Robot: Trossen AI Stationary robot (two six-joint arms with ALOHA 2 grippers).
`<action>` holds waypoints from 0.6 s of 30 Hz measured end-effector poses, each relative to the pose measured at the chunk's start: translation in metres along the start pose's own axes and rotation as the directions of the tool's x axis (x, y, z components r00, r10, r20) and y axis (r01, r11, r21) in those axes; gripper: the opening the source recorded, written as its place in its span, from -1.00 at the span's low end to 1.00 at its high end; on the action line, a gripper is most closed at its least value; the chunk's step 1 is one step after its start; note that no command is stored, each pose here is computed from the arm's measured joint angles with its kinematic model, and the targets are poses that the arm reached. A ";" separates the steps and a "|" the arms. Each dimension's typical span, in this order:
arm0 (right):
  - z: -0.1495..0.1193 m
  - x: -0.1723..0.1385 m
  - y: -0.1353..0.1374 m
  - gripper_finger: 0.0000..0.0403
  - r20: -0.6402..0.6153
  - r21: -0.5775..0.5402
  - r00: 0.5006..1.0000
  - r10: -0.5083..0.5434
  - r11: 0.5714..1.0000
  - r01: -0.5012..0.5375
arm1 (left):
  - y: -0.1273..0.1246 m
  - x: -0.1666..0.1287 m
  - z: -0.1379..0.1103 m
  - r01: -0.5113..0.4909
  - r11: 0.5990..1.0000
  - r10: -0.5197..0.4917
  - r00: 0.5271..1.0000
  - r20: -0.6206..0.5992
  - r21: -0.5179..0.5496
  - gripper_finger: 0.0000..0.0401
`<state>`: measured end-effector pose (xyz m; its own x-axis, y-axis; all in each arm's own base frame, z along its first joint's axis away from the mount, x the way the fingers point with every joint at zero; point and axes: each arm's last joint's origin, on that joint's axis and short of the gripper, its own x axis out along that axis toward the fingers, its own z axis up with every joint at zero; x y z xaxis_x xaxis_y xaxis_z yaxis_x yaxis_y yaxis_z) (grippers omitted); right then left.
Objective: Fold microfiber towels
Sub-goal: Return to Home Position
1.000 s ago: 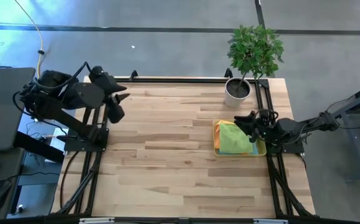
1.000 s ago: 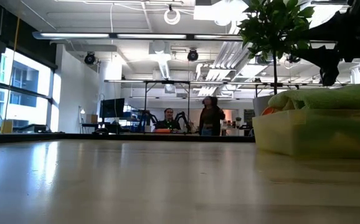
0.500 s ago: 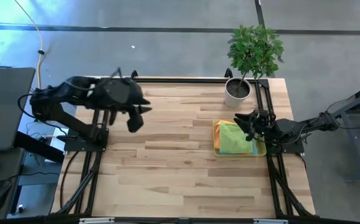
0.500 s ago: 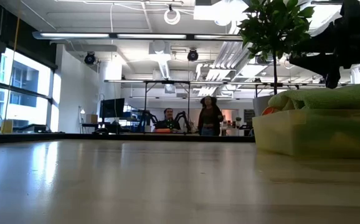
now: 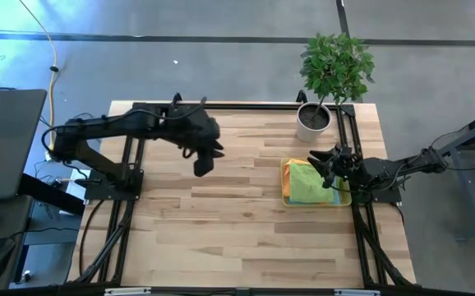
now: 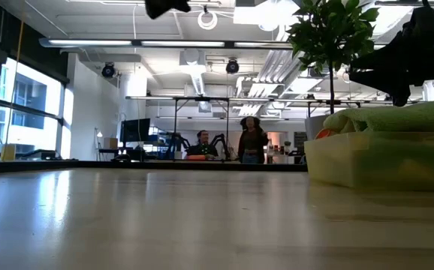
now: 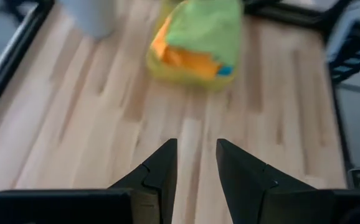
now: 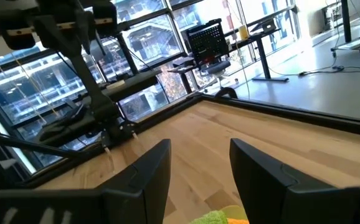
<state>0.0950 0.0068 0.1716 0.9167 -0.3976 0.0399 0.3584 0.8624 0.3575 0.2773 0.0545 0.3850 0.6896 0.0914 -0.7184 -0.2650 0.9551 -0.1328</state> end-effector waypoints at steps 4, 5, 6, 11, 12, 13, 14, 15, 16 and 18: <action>0.000 0.000 0.000 -0.22 0.000 -0.001 1.000 0.000 1.000 0.000 | 0.006 0.016 0.000 0.104 0.994 -0.106 0.993 0.059 0.039 -0.49; 0.000 0.000 0.000 -0.22 0.000 0.001 1.000 0.000 1.000 0.000 | 0.007 0.018 -0.002 0.121 0.992 -0.123 0.991 0.056 0.045 -0.49; 0.000 0.000 0.000 -0.22 0.000 0.002 1.000 0.000 1.000 0.000 | 0.009 0.019 -0.005 0.135 0.990 -0.137 0.990 0.042 0.047 -0.49; 0.000 0.000 0.000 -0.22 0.000 0.001 1.000 0.000 1.000 0.000 | 0.013 0.022 -0.025 0.184 0.980 -0.180 0.982 -0.061 0.072 -0.49; 0.000 0.000 0.000 -0.22 0.000 0.002 1.000 0.000 1.000 0.000 | 0.012 0.022 -0.030 0.201 0.976 -0.195 0.978 -0.073 0.087 -0.49; 0.000 0.000 0.000 -0.22 0.000 0.004 1.000 0.000 1.000 0.000 | 0.010 0.022 -0.036 0.223 0.970 -0.215 0.973 -0.084 0.100 -0.49; 0.000 0.000 0.000 -0.22 0.000 0.003 1.000 0.000 1.000 0.000 | 0.010 0.022 -0.043 0.244 0.964 -0.234 0.967 -0.100 0.107 -0.49; 0.000 0.000 0.000 -0.22 0.000 0.000 1.000 0.000 1.000 0.000 | 0.009 0.023 -0.050 0.259 0.959 -0.246 0.962 -0.115 0.113 -0.49; 0.000 0.000 0.000 -0.22 0.000 -0.001 1.000 0.000 1.000 0.000 | 0.009 0.023 -0.057 0.265 0.957 -0.250 0.960 -0.126 0.118 -0.49; 0.000 0.000 0.000 -0.22 0.000 0.001 1.000 0.000 1.000 0.000 | 0.009 0.023 -0.072 0.270 0.954 -0.253 0.958 -0.136 0.128 -0.49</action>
<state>0.0950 0.0068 0.1716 0.9169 -0.3972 0.0398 0.3580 0.8622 0.3585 0.2423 0.0451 0.3182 0.6361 -0.1923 -0.7473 0.0198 0.9722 -0.2333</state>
